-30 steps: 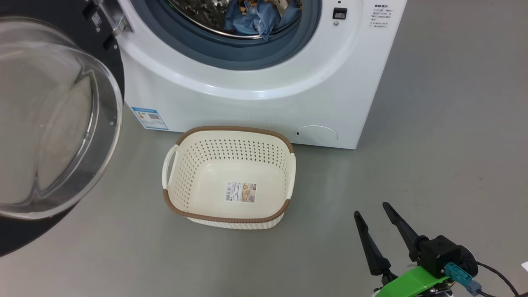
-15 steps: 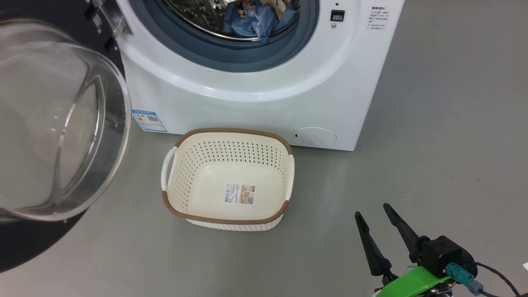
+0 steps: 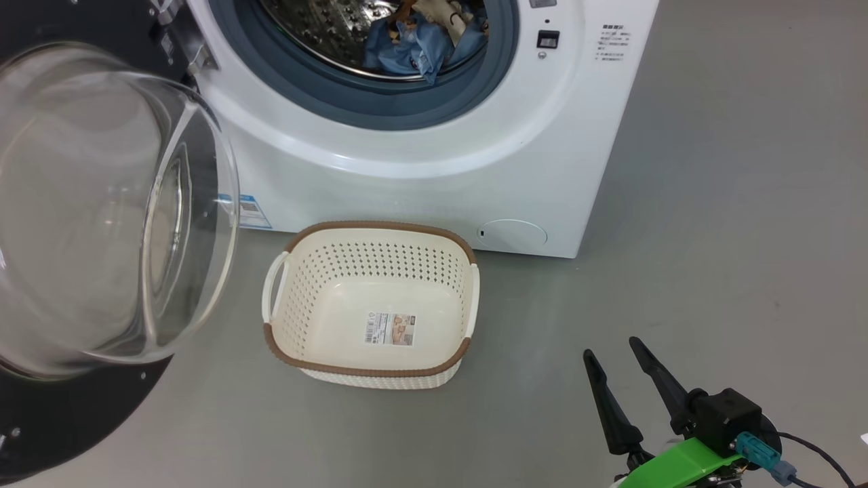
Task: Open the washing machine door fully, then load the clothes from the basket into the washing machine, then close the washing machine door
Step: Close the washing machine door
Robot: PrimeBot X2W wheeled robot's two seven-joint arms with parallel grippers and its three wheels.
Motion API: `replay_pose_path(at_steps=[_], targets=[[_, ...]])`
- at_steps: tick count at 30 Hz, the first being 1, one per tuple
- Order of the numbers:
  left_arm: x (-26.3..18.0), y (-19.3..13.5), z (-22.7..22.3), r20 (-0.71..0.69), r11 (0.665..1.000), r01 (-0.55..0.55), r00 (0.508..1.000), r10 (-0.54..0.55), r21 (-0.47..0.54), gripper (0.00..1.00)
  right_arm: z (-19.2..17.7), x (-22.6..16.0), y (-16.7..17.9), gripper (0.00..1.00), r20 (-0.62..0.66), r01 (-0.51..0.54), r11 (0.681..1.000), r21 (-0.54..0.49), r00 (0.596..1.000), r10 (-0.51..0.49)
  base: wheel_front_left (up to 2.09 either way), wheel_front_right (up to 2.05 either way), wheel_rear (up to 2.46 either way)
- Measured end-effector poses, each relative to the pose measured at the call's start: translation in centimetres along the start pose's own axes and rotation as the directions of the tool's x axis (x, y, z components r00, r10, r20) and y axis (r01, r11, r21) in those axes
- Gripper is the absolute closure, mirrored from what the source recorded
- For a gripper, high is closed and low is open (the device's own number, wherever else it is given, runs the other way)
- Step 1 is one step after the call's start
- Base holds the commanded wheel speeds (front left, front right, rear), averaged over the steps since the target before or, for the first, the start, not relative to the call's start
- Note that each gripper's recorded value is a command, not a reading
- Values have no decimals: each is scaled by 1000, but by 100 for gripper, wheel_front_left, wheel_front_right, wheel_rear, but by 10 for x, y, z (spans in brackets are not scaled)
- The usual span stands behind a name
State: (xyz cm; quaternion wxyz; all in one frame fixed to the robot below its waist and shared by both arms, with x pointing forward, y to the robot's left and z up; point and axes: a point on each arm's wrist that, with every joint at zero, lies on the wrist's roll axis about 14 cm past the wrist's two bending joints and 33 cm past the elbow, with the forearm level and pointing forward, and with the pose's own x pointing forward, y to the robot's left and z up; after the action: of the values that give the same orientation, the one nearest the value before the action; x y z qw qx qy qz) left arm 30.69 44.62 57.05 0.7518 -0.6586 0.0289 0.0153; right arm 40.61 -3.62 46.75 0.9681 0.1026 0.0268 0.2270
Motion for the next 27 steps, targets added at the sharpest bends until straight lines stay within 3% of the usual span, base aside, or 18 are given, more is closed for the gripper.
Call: replay_pose_path(at_steps=[16,27], targets=[[-3,-8,-95,-289,989,151,947,-142,7,100,6,-13,-18,0,16,64,998,7,998,-64,0,0,0],[10,-15,-172,-396,969,237,885,-245,-69,100,15,-26,-32,0,40,118,993,15,992,-119,0,0,0]])
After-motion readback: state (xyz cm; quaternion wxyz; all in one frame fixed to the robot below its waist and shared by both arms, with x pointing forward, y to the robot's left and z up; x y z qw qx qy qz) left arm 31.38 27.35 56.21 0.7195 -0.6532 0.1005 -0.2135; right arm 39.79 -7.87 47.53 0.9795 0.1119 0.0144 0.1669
